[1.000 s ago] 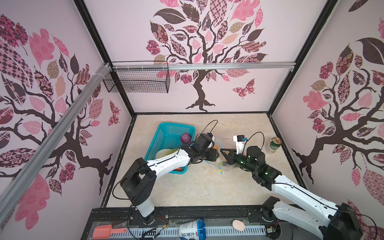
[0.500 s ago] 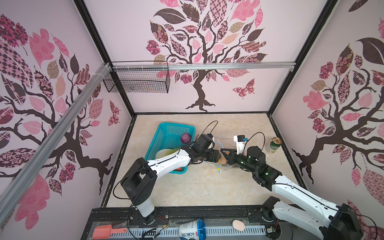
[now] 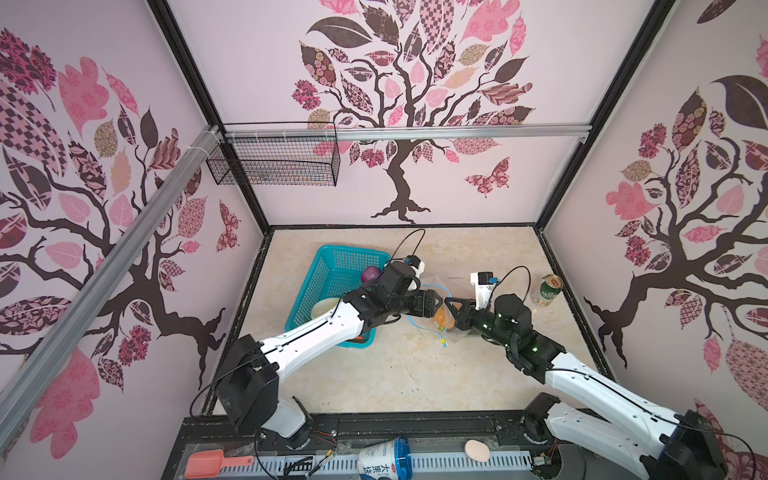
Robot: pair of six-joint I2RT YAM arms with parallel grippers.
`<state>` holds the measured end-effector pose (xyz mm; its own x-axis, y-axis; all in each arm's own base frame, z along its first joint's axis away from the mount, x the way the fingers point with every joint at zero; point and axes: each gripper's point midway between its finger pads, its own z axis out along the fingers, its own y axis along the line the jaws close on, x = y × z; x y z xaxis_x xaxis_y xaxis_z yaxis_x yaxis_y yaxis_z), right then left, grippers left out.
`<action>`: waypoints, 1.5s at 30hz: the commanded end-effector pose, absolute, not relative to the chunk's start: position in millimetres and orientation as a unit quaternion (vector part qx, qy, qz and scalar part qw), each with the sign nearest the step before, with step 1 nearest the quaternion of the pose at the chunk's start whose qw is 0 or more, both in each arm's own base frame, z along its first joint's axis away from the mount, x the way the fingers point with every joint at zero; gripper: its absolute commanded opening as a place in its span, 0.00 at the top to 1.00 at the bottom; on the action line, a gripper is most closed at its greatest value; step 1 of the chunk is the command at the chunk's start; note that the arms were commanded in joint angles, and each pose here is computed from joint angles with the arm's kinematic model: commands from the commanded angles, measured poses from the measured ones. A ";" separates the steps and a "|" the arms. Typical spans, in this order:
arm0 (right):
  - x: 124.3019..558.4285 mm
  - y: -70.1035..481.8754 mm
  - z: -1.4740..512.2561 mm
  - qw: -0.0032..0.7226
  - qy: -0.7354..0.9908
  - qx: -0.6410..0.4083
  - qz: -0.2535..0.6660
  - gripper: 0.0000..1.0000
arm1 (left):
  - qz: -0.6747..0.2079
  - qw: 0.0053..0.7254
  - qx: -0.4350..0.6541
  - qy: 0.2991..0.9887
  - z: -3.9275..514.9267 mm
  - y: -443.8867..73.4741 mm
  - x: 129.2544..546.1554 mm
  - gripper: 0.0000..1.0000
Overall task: Place the food in the zip-top bag and seal the zipper
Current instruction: 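Lower the brown potato into the bag opening and open the left gripper, then move the left gripper back over the teal basket toward the red onion, then lower the left gripper onto the red onion and close on it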
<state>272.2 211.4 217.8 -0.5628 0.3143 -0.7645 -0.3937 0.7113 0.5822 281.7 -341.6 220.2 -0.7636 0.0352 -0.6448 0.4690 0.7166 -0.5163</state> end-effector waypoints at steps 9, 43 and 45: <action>275.0 204.3 226.6 0.482 0.797 -0.018 0.363 1.00 | -0.253 0.390 0.063 0.883 224.9 -248.4 311.7 0.19; 271.6 200.9 253.0 0.518 0.778 -0.051 0.352 1.00 | -0.107 0.287 -0.004 0.952 127.5 -153.9 475.6 0.11; 271.9 200.8 254.4 0.519 0.777 -0.052 0.351 1.00 | -0.109 0.278 -0.002 0.954 119.9 -157.2 479.4 0.10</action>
